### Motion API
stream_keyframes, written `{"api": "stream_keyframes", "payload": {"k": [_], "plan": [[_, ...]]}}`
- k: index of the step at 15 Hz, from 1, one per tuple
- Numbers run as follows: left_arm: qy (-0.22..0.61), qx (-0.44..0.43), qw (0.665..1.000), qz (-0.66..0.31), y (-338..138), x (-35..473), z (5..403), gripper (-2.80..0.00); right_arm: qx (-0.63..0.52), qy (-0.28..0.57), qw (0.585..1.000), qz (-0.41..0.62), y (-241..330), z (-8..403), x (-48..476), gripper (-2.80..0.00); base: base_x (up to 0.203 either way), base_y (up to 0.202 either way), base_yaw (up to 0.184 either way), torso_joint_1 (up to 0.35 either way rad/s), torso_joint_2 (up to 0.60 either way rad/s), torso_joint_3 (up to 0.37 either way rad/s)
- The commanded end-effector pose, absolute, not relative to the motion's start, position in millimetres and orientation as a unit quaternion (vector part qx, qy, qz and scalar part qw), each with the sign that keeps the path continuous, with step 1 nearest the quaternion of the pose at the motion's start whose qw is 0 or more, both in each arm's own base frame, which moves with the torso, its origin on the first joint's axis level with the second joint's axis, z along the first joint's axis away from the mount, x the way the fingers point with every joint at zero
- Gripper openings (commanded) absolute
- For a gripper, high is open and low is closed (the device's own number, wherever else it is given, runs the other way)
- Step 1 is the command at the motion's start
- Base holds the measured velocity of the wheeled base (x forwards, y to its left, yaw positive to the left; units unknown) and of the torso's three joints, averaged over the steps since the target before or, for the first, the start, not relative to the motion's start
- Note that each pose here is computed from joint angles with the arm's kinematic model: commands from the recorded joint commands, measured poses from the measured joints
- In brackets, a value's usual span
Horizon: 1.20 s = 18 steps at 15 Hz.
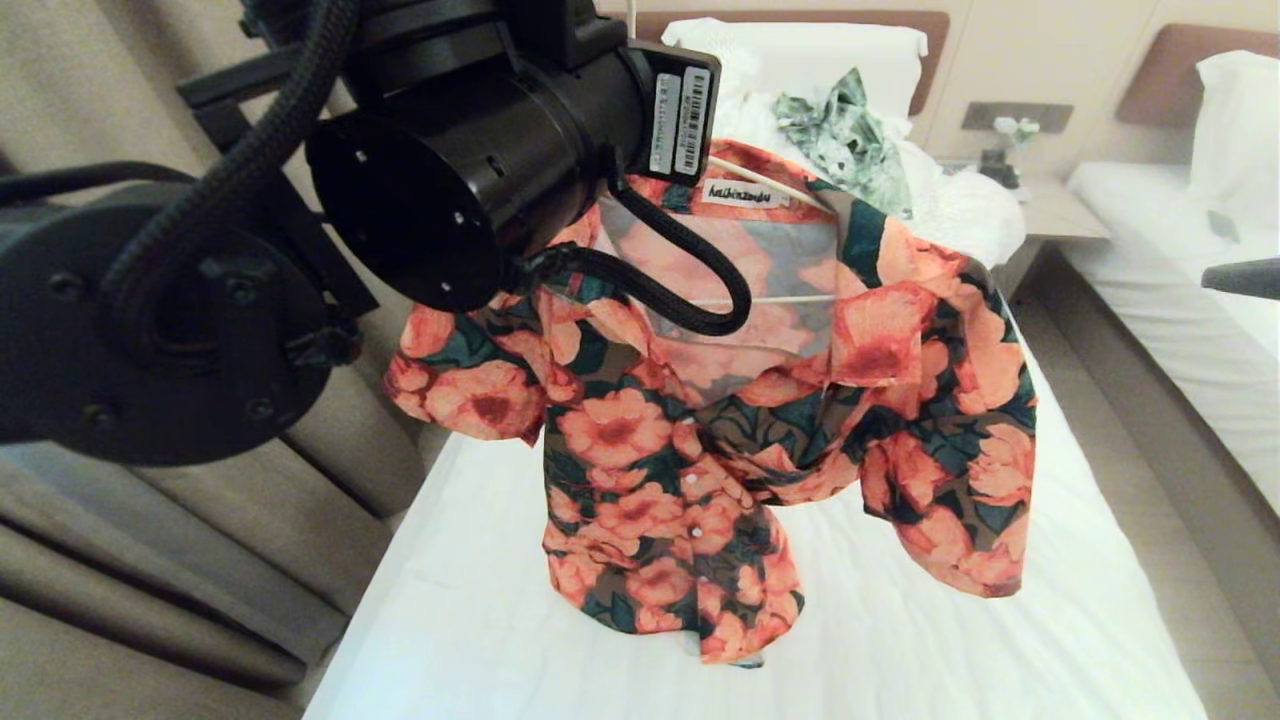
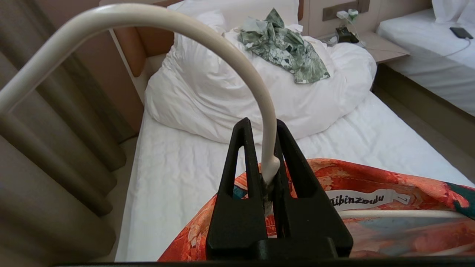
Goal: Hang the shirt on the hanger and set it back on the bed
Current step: Take the clothes hanger out of the clothes
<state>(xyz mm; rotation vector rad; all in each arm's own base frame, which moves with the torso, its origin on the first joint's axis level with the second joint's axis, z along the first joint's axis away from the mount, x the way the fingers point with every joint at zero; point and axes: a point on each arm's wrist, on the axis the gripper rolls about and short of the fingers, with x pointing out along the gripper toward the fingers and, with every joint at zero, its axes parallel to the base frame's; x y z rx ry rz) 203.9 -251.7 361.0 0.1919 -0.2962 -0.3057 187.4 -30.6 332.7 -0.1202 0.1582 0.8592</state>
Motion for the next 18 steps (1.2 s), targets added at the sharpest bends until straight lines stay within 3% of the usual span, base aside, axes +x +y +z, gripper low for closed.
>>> {"api": "stream_keyframes", "payload": {"k": [1, 14, 18], "plan": [[-0.149, 0.093, 0.973, -0.149, -252, 204, 363, -2.80, -0.062, 0.072, 0.889, 0.449, -16, 332, 181, -2.80, 0.000, 0.000, 0.000, 0.000, 0.00, 0.000], [-0.145, 0.099, 0.977, -0.120, -234, 215, 373, -2.80, -0.066, 0.077, 0.880, 0.464, -5, 307, 178, -2.80, 0.000, 0.000, 0.000, 0.000, 0.00, 0.000], [-0.146, 0.096, 0.977, -0.122, -235, 214, 374, -2.80, -0.013, 0.085, 0.888, 0.452, -7, 317, 181, -2.80, 0.000, 0.000, 0.000, 0.000, 0.00, 0.000]]}}
